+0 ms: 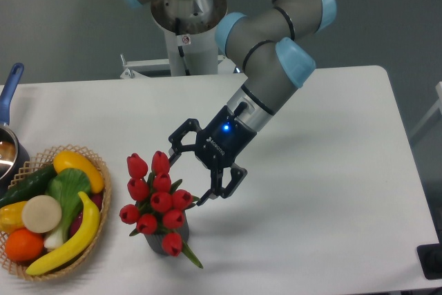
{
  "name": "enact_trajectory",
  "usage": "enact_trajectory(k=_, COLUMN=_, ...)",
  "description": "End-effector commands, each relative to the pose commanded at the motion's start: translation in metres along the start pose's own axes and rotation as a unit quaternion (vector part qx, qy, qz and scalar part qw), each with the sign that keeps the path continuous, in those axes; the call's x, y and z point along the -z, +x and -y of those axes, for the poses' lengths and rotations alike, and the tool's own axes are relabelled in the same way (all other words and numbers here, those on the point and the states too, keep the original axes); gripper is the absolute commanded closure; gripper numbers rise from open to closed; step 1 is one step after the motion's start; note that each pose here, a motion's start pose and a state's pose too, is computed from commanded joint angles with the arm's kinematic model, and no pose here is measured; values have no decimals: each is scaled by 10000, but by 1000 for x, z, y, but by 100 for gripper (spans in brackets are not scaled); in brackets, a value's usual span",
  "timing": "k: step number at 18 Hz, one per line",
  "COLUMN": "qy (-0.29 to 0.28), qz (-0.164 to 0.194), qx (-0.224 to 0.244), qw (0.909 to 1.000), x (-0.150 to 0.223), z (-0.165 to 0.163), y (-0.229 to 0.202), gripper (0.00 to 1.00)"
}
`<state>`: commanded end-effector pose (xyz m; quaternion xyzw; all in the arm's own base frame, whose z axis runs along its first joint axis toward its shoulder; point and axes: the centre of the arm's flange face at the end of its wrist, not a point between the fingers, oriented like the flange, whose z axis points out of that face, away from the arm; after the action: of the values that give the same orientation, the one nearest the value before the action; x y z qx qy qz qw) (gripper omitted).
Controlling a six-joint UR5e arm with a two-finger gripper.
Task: Pick up the flowers from the vase
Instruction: 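Lower the open gripper around the tulip stems above the vase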
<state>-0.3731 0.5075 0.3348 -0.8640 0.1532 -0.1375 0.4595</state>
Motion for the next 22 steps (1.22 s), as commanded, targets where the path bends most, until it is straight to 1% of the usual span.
enact_trajectory(k=3, qy=5, qz=-13, qx=2, qw=10000, x=-6, z=-5, y=-9, gripper=0)
enact_trajectory(k=7, qy=40, qz=-43, qx=-97, qw=9999, x=-12, z=-1, y=-6, gripper=0)
enact_trajectory(k=14, qy=17, qz=-182, qx=-334, qw=9993, x=-31, z=-4, y=-4, gripper=0)
enact_trajectory(k=22, qy=13, qz=-245, qx=-384, qw=9990, x=-41, z=-1, y=-5, gripper=0)
